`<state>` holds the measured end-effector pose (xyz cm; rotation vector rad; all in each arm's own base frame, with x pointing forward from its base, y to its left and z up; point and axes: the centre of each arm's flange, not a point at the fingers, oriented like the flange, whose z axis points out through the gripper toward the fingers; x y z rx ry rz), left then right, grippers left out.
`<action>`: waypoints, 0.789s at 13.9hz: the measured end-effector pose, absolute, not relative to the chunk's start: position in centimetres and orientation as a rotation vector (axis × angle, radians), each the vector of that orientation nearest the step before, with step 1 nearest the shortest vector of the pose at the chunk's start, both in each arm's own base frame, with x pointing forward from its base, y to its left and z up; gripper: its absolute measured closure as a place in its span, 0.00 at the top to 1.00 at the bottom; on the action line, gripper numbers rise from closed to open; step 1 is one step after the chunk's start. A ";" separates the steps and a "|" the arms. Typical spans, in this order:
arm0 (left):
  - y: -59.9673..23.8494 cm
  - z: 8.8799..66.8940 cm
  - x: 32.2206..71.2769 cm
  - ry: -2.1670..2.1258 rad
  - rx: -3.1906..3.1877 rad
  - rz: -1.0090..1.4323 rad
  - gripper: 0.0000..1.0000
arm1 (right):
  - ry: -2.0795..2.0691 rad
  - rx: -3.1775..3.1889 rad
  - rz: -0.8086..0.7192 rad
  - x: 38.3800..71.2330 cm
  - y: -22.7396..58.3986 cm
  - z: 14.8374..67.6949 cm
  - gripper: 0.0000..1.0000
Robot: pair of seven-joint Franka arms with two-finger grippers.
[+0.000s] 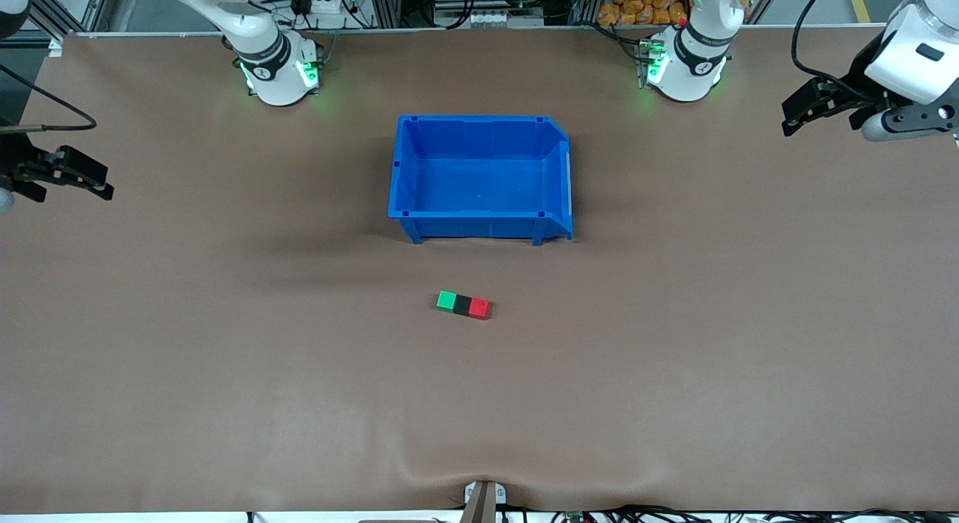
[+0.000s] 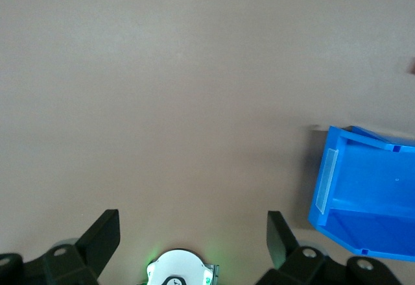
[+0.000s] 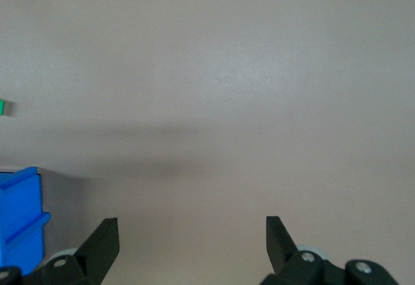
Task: Attach green and red cubes to black cube
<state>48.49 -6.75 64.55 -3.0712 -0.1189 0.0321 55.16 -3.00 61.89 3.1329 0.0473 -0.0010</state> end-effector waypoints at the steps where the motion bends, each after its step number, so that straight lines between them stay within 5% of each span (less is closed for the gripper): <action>1: -6.7 64.6 48.5 -0.121 -3.071 0.031 1.00 | 0.048 3.151 0.011 55.1 -2.7 62.2 1.00; 11: -5.8 65.6 48.2 -0.148 -3.070 0.041 1.00 | -0.002 3.223 -0.087 53.3 -3.7 64.1 1.00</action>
